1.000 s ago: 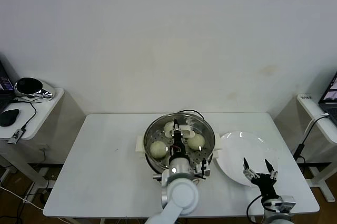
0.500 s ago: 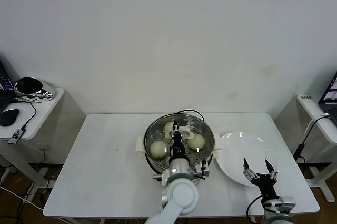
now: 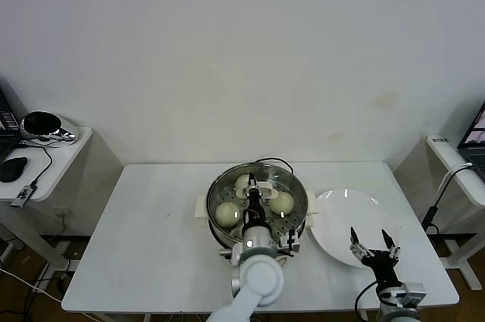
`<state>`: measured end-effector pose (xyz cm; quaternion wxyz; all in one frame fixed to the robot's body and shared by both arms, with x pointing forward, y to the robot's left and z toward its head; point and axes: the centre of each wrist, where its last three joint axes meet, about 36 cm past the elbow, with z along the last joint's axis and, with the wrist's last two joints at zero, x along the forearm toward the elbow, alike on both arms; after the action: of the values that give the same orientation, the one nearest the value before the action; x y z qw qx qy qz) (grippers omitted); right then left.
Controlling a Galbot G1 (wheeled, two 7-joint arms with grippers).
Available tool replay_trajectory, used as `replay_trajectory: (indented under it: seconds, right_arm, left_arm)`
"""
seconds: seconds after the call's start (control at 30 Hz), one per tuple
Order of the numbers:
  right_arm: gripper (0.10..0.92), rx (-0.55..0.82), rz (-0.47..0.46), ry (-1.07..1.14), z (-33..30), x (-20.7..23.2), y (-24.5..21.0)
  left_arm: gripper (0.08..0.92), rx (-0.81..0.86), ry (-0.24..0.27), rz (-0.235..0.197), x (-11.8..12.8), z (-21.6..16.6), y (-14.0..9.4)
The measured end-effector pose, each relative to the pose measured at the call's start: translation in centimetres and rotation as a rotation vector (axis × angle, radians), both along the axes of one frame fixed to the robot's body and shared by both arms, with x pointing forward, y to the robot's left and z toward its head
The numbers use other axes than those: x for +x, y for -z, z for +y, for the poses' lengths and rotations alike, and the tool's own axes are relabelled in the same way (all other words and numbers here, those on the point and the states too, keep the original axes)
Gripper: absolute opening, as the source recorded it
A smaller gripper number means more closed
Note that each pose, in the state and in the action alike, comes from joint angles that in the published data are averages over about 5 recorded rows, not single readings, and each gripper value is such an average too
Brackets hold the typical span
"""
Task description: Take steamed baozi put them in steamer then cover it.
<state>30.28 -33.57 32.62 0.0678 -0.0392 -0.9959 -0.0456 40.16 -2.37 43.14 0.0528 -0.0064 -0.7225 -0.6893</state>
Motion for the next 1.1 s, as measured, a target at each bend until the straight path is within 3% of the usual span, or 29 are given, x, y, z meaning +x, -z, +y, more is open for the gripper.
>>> replay_trajectory:
  seconds: [0.17, 0.27, 0.93, 1.1]
  right_arm:
    - [0.823, 0.000, -0.001, 0.001, 0.0, 0.0, 0.0]
    - [0.823, 0.001, -0.001, 0.001, 0.0, 0.0, 0.0]
    - [0.823, -0.007, 0.002, 0.005, -0.4, -0.1, 0.1]
    - [0.823, -0.007, 0.002, 0.008, -0.5, -0.1, 0.1]
  left_arm:
    - [0.145, -0.004, 0.004, 0.002, -0.2, -0.1, 0.1]
    - [0.198, -0.003, 0.005, 0.002, -0.3, -0.1, 0.2]
    - [0.770, -0.053, 0.051, -0.006, -3.6, 0.2, -1.9]
    - [0.820, -0.067, 0.058, -0.011, -4.4, 0.6, -2.6]
